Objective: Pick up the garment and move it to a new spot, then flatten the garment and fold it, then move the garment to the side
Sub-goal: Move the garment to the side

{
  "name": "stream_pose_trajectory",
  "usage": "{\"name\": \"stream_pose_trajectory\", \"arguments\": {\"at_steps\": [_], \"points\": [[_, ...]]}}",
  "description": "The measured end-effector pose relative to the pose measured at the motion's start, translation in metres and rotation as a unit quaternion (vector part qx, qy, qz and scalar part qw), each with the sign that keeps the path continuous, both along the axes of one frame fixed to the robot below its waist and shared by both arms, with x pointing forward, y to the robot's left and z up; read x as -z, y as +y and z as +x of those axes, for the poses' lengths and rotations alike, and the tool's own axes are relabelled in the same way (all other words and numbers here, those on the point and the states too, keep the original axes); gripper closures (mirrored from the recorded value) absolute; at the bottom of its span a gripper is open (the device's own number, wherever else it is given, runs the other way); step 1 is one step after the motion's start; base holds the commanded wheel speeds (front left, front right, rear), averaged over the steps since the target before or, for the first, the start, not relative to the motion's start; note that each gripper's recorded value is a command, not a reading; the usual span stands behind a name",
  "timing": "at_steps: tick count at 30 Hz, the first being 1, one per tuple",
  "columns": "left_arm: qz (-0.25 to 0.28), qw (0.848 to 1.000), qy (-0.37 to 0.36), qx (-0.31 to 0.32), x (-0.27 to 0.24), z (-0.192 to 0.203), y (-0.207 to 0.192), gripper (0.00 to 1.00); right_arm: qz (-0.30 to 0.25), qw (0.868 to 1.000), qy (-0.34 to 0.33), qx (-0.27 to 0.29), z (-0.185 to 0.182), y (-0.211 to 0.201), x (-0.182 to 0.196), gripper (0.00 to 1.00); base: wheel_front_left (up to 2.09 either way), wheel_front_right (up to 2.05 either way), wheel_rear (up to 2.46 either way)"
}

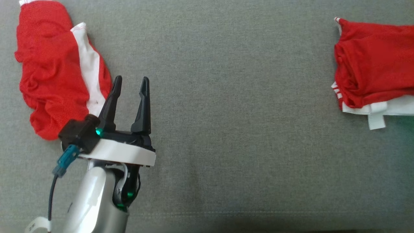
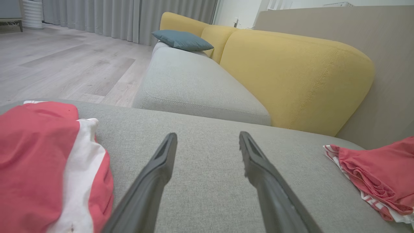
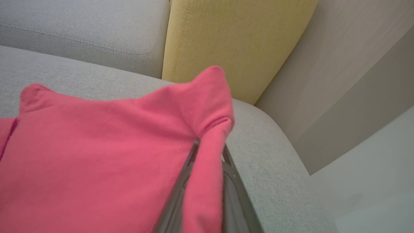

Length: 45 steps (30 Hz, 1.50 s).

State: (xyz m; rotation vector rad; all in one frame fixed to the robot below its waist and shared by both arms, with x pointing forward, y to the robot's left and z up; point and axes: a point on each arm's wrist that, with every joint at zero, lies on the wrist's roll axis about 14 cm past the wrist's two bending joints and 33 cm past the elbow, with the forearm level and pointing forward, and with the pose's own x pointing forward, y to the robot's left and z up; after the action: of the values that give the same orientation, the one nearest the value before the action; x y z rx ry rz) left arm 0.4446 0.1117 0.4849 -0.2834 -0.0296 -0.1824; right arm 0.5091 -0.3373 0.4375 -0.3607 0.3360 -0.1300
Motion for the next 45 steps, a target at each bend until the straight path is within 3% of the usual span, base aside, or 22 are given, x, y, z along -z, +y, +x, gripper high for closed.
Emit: {"name": "stream_pose_trajectory", "arguments": {"at_steps": [15,16,17,18,25,33,41,45], "points": [[-0.005,1.000,0.005,-0.003,0.006,0.007,0.002,0.00,-0.003,1.000,-0.005,-0.001,0.013,0.001,0.000,1.00,0.00,0.00,0.00],[-0.005,1.000,0.005,-0.003,0.006,0.007,0.002,0.00,0.001,1.000,-0.006,0.000,0.013,0.001,0.000,0.64,0.00,0.00,0.00],[-0.005,1.000,0.005,-0.002,0.005,0.007,0.001,0.00,0.006,1.000,-0.009,0.001,0.012,0.002,0.000,0.13,0.00,0.00,0.00],[-0.005,1.000,0.005,-0.001,0.005,0.007,0.001,0.00,0.010,1.000,-0.011,0.001,0.013,0.004,-0.001,0.00,0.00,0.00,0.00],[-0.005,1.000,-0.001,0.001,-0.001,0.005,-0.001,0.00,0.028,0.998,-0.054,-0.013,0.017,0.019,-0.022,0.00,0.00,0.00,0.00],[-0.011,1.000,-0.027,0.001,-0.023,-0.001,-0.002,0.00,0.087,0.986,-0.126,-0.067,0.019,0.082,-0.057,0.00,0.00,0.00,0.00],[-0.018,0.999,-0.048,-0.011,-0.043,-0.018,0.006,0.00,0.165,0.968,-0.154,-0.112,-0.020,0.150,-0.062,0.00,0.00,0.00,0.00],[-0.020,0.998,-0.051,-0.013,-0.047,-0.030,0.007,0.00,0.189,0.961,-0.168,-0.116,-0.041,0.164,-0.066,0.00,0.00,0.00,0.00]]}}
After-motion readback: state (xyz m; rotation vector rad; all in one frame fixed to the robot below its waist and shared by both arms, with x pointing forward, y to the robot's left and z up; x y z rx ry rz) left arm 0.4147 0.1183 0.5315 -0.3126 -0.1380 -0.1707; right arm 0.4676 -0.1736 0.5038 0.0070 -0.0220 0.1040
